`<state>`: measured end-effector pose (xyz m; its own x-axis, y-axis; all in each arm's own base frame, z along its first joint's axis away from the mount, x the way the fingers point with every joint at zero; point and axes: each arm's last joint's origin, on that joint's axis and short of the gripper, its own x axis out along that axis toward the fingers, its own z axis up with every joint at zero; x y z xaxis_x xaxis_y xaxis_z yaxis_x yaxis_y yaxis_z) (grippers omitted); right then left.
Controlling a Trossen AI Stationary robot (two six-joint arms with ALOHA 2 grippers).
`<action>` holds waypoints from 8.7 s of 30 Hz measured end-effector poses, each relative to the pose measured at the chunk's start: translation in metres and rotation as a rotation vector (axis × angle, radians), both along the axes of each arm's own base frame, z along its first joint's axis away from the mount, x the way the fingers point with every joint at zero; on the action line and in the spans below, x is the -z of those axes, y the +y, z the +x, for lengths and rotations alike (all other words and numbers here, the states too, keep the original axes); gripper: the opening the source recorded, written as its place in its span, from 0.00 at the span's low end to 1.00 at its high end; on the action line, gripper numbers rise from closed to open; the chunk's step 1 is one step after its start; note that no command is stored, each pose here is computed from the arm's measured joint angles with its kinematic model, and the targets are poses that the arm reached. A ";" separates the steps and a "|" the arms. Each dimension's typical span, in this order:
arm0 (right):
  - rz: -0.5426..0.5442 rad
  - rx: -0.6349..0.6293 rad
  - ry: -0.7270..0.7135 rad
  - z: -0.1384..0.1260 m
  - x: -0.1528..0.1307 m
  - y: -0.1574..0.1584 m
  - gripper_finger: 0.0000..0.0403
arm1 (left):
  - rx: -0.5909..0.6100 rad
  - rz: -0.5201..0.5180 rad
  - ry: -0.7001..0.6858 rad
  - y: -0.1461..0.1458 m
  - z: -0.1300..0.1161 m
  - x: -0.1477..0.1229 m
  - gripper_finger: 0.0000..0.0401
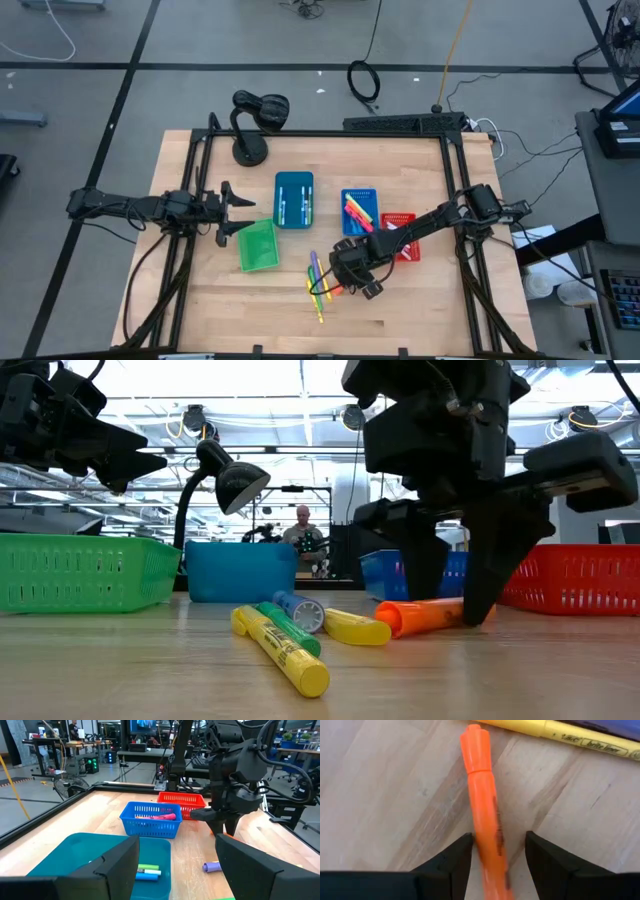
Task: Pick & Place Markers
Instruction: Put the orange highlighter pen into the blue bin
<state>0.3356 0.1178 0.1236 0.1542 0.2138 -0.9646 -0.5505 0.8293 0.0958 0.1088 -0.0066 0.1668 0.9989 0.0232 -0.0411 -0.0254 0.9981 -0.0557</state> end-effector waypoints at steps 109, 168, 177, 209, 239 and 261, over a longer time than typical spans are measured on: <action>0.033 0.050 -0.250 0.004 0.015 0.009 0.18 | 0.000 0.000 0.000 0.000 0.000 0.000 0.66; 0.061 0.990 -1.030 -0.069 -0.080 -0.078 0.15 | 0.000 0.000 0.000 0.000 0.000 0.000 0.66; 0.212 1.164 -1.153 -0.101 -0.051 -0.093 0.15 | 0.000 0.000 0.000 0.000 0.000 0.000 0.66; 0.230 1.171 -1.165 -0.100 -0.050 -0.093 0.22 | 0.000 0.000 0.000 0.000 0.000 0.000 0.66; 0.135 1.054 -1.201 -0.099 -0.053 -0.090 0.22 | 0.000 0.000 0.000 0.000 0.000 0.000 0.66; 0.094 0.980 -1.204 -0.099 -0.054 -0.089 0.56 | 0.000 0.000 0.000 0.000 0.000 0.000 0.66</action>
